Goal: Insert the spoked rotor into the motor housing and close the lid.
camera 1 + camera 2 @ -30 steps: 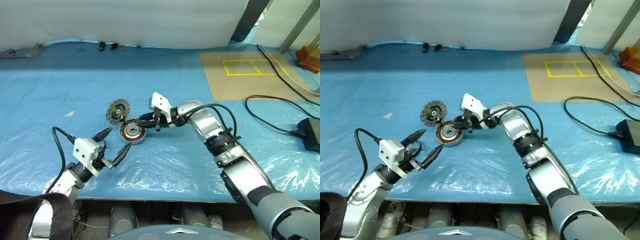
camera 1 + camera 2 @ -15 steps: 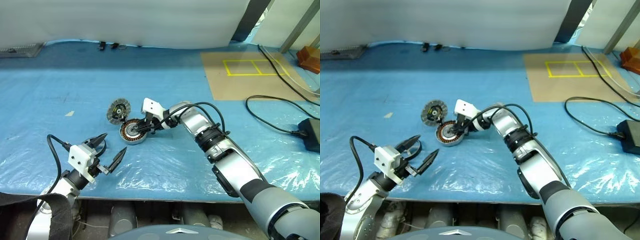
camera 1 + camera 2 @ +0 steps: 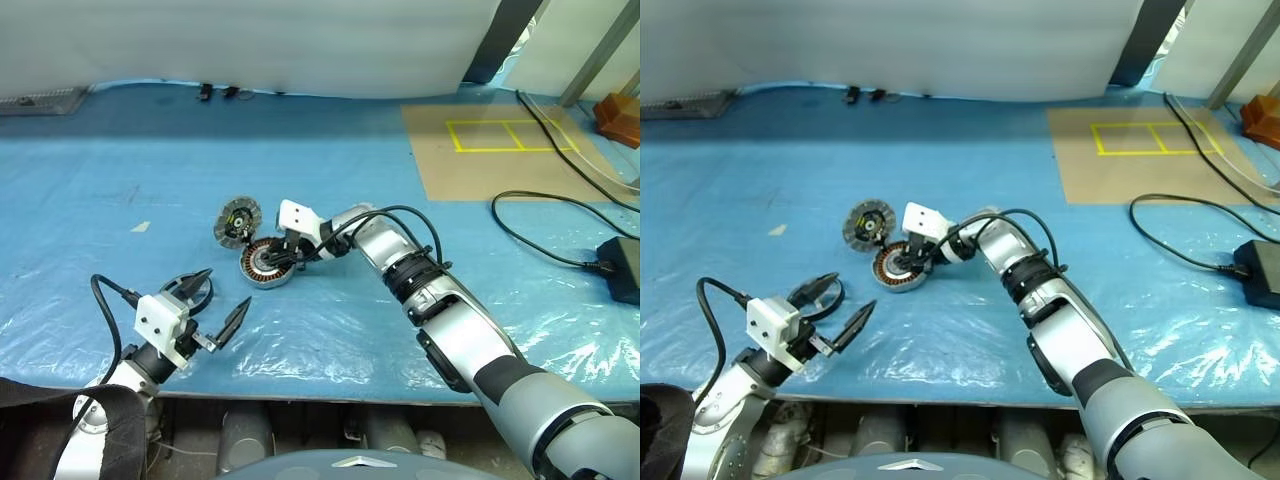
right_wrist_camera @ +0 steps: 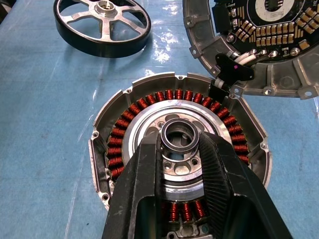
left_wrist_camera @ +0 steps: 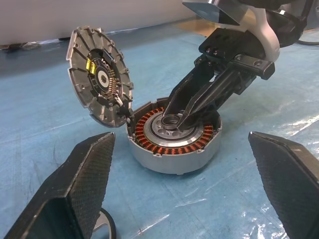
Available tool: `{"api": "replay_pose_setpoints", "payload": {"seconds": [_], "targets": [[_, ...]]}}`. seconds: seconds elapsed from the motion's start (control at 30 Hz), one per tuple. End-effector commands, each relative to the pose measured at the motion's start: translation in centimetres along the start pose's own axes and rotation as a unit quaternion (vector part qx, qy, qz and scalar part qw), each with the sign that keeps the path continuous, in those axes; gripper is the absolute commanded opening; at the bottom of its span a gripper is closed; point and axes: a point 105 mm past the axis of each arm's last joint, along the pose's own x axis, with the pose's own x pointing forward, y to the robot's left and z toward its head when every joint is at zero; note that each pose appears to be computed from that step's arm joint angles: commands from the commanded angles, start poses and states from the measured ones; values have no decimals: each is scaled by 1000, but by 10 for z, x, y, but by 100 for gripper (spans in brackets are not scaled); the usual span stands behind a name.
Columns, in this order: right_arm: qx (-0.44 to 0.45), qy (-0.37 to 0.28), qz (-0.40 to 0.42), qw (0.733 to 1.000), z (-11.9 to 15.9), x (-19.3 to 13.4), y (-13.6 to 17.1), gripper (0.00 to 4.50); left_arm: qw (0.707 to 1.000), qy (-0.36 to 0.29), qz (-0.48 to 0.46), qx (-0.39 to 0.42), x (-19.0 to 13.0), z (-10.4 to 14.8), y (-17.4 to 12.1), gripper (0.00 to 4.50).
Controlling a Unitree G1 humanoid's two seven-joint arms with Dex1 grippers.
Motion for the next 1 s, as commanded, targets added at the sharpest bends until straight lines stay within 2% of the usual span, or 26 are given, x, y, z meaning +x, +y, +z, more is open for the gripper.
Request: {"api": "replay_pose_setpoints", "payload": {"seconds": [0.03, 0.53, 0.7, 0.77, 0.93, 1.0], "targets": [[-7, 18, 2, 1000, -4, -1, -1, 99, 1000, -13, 8, 11, -1, 6, 4, 450], [1, 26, 0, 1000, -17, -3, 0, 99, 1000, -15, 1, 11, 2, 7, 2, 450], [-2, 6, -23, 1000, -10, -5, -7, 241, 1000, -16, -2, 13, 5, 9, 2, 450], [20, -31, -33, 999, 2, -10, -13, 308, 1000, -18, -2, 13, 5, 10, 3, 450], [68, -92, -28, 993, 21, -19, -16, 308, 1000, -15, -8, 9, 7, 9, 2, 450], [88, -106, -30, 990, 24, -20, -18, 266, 1000, -15, -9, 9, 8, 9, 2, 450]]}}
